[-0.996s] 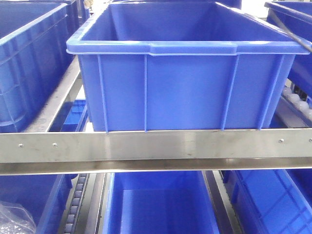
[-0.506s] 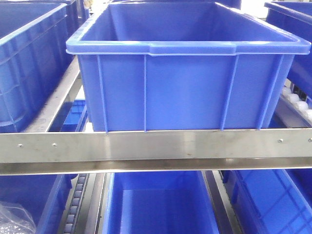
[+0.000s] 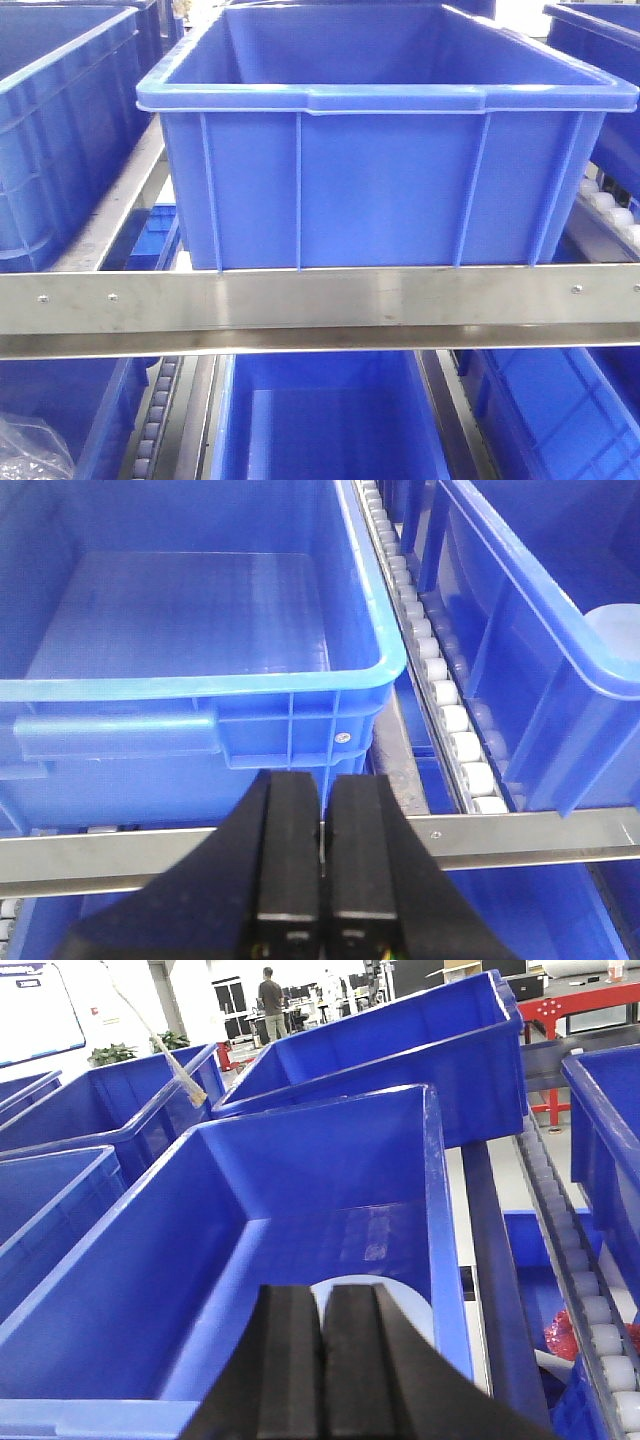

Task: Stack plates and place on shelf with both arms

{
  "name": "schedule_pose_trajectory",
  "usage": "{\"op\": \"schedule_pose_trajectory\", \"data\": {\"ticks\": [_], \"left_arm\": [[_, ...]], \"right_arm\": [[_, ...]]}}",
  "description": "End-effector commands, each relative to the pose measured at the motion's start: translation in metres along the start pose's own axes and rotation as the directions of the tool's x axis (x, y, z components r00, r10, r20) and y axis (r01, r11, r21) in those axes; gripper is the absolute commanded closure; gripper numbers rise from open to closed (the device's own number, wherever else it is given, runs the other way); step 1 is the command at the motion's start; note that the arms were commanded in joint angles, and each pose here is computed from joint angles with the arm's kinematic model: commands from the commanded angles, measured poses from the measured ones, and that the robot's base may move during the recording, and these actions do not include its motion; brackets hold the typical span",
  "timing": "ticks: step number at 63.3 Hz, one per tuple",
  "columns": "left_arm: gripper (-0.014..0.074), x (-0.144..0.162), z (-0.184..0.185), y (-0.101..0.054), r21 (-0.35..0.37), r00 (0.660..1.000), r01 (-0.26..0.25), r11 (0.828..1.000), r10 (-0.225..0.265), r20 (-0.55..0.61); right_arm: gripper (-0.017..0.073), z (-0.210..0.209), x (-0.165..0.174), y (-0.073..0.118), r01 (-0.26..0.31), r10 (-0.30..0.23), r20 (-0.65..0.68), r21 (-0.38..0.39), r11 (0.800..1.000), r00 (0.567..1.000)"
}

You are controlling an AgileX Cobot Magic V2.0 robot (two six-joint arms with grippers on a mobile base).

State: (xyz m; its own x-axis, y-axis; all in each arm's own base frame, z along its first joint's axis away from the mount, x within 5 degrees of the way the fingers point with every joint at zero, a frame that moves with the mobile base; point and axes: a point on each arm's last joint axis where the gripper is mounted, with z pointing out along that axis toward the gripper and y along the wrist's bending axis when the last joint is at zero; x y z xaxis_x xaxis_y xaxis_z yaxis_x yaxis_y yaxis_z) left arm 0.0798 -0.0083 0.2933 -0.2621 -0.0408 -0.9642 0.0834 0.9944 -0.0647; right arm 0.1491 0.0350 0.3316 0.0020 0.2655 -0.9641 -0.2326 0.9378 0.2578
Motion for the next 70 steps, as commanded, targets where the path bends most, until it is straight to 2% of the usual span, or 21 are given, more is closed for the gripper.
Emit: {"op": "schedule_pose_trajectory", "data": {"ticks": [1,21,30,37,45,61,70], "left_arm": [[0.0495,-0.017,-0.003,-0.001,0.006,0.994,0.001,1.0,-0.002,0.11],[0.0495,-0.017,-0.003,-0.001,0.006,0.994,0.001,1.0,-0.002,0.11],[0.0495,-0.017,-0.003,-0.001,0.006,0.994,0.001,1.0,-0.002,0.11],[0.0495,-0.017,-0.003,-0.001,0.006,0.994,0.001,1.0,-0.002,0.11],[0.0495,-0.017,-0.003,-0.001,0.006,0.994,0.001,1.0,-0.002,0.11],[0.0495,-0.017,-0.003,-0.001,0.006,0.994,0.001,1.0,-0.002,0.11],[0.0495,-0.017,-0.003,-0.001,0.006,0.994,0.001,1.0,-0.002,0.11]], "right_arm": [[0.0504,-0.001,-0.019,0.004,0.008,-0.004,0.13,-0.026,1.0,0.991],[0.0504,-0.008,-0.015,0.002,0.008,-0.007,0.103,-0.01,1.0,0.995],[0.0504,-0.03,0.002,-0.016,0.012,-0.018,0.054,0.103,0.995,0.998],[0.0504,-0.048,0.025,-0.03,0.014,-0.021,0.033,0.202,0.979,0.999],[0.0504,-0.072,0.05,-0.039,0.015,-0.034,0.065,0.268,0.963,0.997],[0.0504,-0.103,0.1,-0.047,0.017,-0.058,0.135,0.288,0.958,0.989],[0.0504,-0.108,0.106,-0.046,0.017,-0.05,0.108,0.289,0.957,0.993]]}}
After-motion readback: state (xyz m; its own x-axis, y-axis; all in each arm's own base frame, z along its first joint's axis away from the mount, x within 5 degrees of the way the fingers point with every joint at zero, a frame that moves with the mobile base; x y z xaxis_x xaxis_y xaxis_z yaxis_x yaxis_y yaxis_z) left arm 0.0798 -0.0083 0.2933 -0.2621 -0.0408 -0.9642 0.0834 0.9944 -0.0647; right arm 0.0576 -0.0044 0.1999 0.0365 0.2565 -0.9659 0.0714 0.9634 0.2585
